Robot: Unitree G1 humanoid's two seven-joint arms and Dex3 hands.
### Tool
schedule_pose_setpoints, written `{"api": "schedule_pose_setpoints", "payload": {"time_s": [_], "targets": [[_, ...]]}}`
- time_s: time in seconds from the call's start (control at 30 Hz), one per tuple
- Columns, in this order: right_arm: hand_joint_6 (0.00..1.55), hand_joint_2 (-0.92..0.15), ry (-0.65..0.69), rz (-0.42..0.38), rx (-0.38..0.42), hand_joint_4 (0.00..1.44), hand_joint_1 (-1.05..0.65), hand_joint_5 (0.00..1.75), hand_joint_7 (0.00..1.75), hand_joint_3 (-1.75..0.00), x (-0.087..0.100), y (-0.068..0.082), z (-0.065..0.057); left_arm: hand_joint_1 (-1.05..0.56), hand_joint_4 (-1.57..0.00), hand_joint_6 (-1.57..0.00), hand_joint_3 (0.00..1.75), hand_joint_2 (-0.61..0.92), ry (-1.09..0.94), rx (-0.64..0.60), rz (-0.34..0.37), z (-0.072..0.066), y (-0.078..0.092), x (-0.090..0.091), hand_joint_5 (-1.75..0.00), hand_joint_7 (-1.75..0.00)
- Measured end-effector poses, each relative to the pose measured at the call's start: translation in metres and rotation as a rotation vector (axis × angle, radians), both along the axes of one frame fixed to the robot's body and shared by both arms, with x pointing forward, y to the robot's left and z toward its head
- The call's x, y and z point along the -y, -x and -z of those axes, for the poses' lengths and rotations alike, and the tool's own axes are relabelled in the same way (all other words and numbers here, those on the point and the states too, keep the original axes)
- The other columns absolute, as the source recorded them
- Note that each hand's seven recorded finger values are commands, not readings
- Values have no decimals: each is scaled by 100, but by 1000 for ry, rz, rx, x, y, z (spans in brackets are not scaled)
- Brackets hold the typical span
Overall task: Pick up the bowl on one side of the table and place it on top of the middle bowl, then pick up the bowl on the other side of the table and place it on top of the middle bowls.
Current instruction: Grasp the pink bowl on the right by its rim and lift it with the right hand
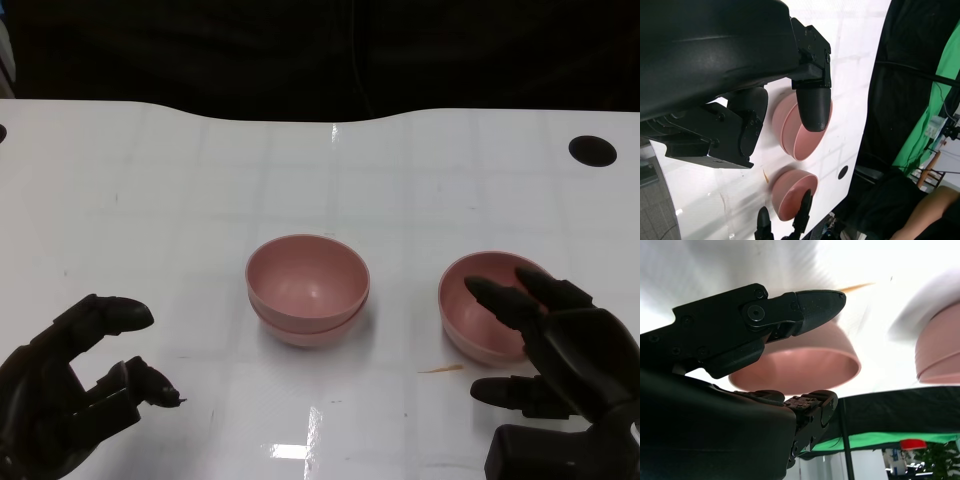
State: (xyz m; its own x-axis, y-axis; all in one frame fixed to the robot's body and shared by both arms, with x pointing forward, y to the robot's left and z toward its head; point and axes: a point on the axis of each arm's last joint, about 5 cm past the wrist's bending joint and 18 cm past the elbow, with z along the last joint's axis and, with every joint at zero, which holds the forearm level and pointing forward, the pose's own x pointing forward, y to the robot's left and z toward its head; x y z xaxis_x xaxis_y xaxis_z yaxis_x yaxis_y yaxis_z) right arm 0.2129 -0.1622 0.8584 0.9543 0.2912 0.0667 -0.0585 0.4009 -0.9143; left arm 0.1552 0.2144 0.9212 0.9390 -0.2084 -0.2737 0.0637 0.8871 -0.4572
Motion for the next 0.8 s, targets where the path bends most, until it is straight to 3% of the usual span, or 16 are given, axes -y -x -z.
{"api": "schedule_pose_setpoints", "payload": {"time_s": [0.43,0.63,0.8], "targets": [[29,-92,12,-4,-10,21,-90,2,1,-21,-4,-2,1,23,-59,-29,146,92,-7,9,8,-4,0,1,-175,-175],[31,-92,13,-3,-18,25,-88,3,1,-21,-6,-15,2,23,-58,-27,146,92,-11,10,8,-5,0,1,-175,-175],[33,-92,17,-3,-14,28,-86,4,2,-21,-7,-27,7,25,-51,-15,147,92,-12,14,7,-6,1,1,-175,-175]]}}
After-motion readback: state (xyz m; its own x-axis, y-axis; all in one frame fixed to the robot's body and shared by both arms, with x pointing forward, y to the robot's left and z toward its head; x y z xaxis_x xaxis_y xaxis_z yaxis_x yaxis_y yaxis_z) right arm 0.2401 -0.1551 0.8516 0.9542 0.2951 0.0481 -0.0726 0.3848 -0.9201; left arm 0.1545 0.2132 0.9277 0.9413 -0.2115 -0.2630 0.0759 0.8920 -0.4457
